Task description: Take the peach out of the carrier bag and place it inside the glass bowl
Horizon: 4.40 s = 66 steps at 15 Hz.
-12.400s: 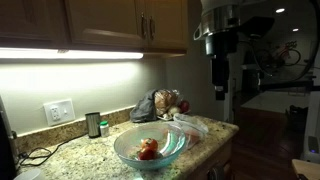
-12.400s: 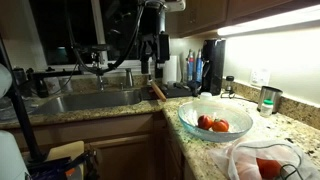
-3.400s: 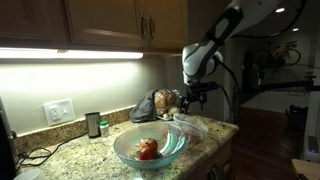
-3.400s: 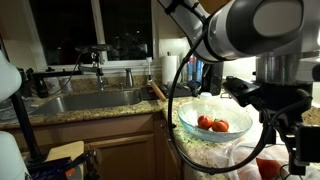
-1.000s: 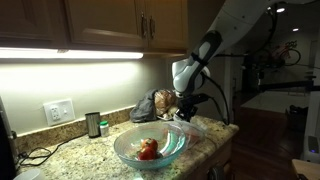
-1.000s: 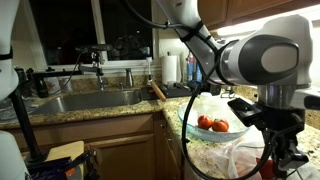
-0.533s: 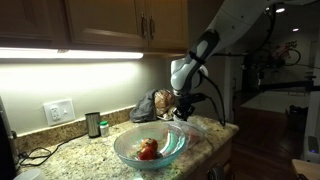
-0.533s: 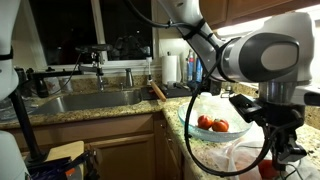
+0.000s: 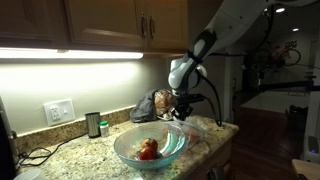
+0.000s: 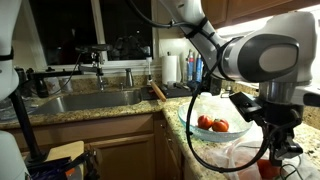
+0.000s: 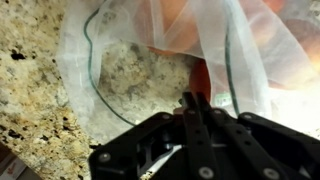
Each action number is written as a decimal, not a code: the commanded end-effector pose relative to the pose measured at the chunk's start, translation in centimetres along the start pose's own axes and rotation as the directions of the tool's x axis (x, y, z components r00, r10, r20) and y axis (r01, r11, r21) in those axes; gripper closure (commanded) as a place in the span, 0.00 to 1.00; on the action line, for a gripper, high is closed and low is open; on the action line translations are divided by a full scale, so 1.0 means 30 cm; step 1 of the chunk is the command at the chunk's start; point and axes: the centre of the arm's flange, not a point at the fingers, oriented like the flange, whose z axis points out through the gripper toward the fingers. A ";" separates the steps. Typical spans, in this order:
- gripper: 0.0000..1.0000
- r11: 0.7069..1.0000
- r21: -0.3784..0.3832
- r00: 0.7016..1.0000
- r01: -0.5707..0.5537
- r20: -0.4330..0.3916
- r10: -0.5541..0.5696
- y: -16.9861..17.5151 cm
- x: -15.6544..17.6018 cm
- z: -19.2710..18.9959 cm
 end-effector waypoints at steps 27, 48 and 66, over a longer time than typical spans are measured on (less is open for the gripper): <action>0.93 0.989 0.146 0.996 0.024 0.086 -0.037 -0.007 0.094 0.018; 0.48 0.977 0.208 0.986 0.040 0.151 -0.073 0.007 0.089 0.025; 0.00 0.979 0.200 0.980 0.031 0.187 -0.069 0.003 0.077 0.078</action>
